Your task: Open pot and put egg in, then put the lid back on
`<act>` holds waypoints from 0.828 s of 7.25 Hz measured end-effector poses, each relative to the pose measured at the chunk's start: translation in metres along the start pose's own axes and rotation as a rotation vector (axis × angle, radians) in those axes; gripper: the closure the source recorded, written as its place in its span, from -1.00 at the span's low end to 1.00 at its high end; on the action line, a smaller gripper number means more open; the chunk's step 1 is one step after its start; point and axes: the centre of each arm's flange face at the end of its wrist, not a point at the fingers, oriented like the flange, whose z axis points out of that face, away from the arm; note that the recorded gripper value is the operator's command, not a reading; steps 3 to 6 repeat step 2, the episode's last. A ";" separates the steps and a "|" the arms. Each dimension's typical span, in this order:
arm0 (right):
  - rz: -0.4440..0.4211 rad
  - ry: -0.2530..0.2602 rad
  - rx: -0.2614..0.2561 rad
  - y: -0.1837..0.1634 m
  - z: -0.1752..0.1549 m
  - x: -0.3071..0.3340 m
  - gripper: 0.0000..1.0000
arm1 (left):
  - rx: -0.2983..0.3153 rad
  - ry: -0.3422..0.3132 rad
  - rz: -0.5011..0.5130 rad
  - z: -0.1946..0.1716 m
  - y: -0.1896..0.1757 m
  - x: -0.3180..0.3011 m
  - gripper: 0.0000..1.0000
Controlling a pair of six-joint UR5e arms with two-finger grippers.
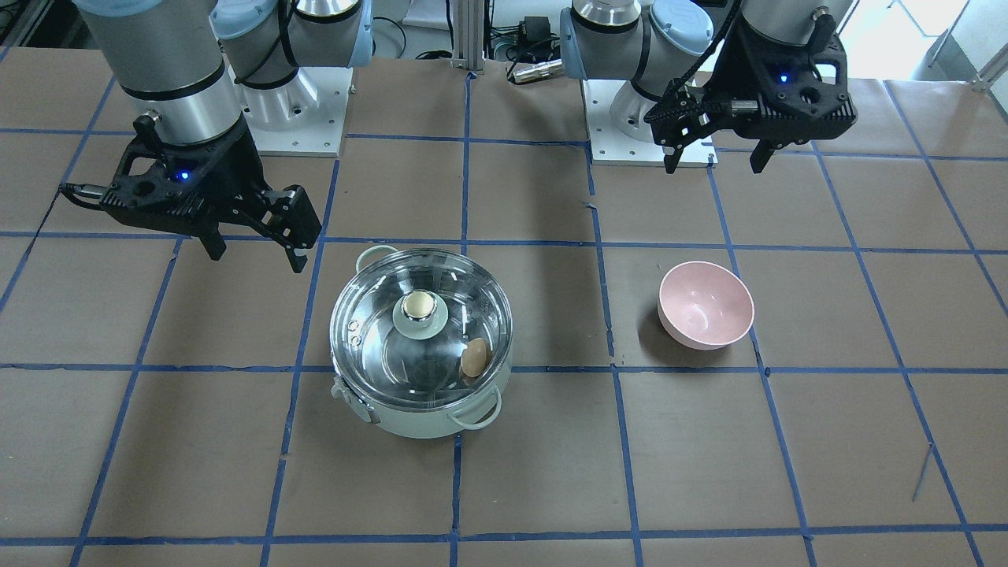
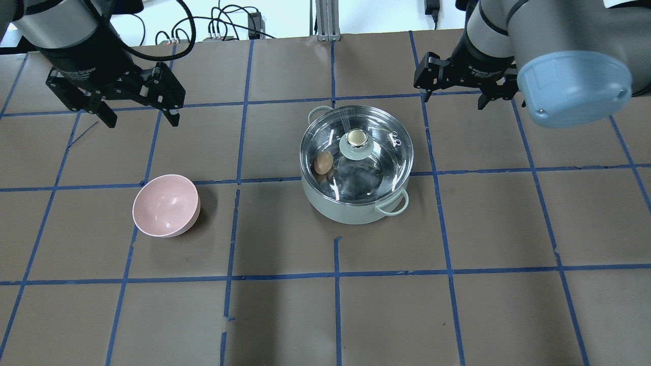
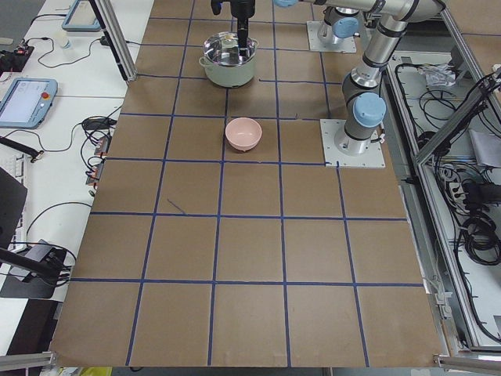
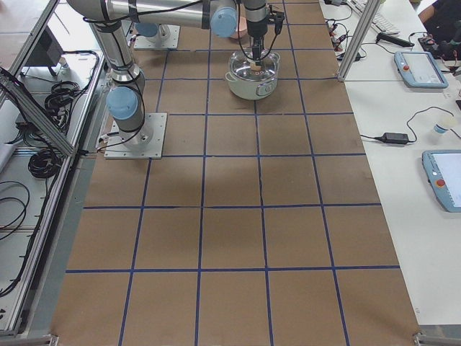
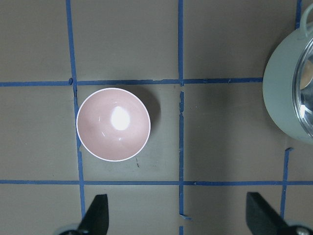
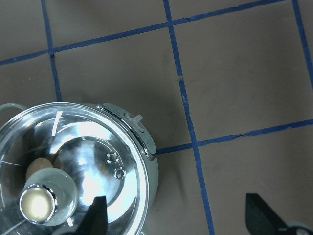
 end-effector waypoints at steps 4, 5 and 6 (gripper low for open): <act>-0.002 0.013 -0.013 0.005 -0.003 -0.002 -1.00 | -0.001 0.000 0.000 0.000 0.000 0.000 -1.00; -0.002 0.013 -0.013 0.005 -0.003 -0.002 -1.00 | -0.001 0.000 0.000 0.000 0.000 0.000 -1.00; -0.002 0.013 -0.013 0.005 -0.003 -0.002 -1.00 | -0.001 0.000 0.000 0.000 0.000 0.000 -1.00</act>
